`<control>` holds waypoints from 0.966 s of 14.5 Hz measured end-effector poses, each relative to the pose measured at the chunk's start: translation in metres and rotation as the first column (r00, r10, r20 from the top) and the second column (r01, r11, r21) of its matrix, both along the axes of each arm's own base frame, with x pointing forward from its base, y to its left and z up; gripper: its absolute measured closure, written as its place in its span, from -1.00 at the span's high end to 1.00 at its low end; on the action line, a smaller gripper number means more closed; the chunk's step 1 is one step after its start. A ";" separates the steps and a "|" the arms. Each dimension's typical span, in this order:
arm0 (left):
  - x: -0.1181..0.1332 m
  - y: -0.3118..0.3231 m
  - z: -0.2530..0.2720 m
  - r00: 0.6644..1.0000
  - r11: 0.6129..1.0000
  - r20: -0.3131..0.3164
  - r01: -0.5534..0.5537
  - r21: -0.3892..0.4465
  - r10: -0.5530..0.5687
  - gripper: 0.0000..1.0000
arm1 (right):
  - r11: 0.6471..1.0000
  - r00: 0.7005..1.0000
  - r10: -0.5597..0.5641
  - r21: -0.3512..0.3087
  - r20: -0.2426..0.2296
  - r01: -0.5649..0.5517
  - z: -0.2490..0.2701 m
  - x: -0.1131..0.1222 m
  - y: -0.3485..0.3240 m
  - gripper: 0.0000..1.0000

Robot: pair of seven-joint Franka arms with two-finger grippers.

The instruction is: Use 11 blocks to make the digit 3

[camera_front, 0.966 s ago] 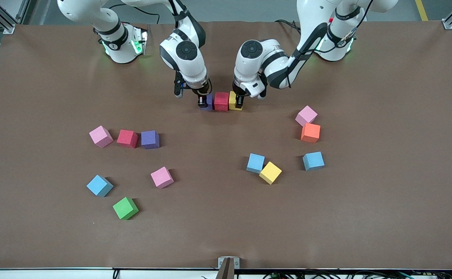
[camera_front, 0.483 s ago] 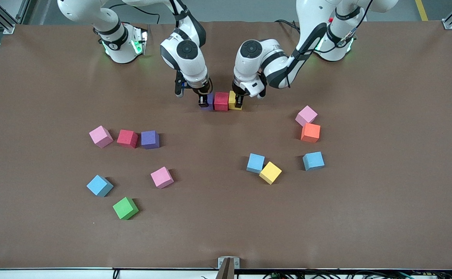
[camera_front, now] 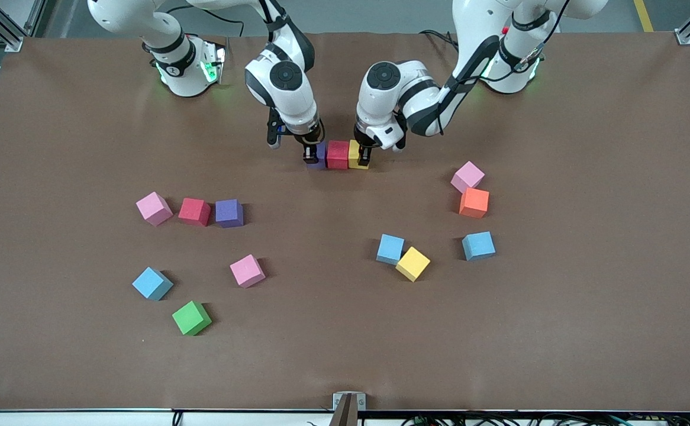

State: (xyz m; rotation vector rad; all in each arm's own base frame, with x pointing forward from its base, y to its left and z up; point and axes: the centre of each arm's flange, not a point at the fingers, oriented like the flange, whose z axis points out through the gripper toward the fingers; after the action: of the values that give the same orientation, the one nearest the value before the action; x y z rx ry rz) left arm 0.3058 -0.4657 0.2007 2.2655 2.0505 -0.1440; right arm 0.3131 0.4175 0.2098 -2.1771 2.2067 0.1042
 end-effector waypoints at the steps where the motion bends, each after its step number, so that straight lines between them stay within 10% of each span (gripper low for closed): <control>1: 0.001 0.000 0.000 1.000 1.000 0.000 -0.002 -0.001 0.002 0.19 | 1.000 1.000 0.000 0.000 0.000 0.000 0.000 0.000 0.000 0.10; 10: 0.002 0.000 -0.002 1.000 1.000 -0.003 -0.005 -0.001 0.005 0.19 | 1.000 1.000 -0.008 0.002 0.001 0.008 0.000 0.000 0.003 0.10; 14: 0.002 0.001 -0.003 1.000 1.000 -0.006 -0.006 0.005 0.006 0.85 | 1.000 1.000 -0.008 0.002 0.001 0.008 0.000 0.000 0.004 0.10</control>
State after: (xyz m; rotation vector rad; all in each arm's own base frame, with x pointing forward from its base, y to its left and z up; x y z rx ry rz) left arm 0.3083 -0.4651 0.1981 2.2642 2.0630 -0.1446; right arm 0.3135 0.4216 0.2096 -2.1661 2.2135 0.1052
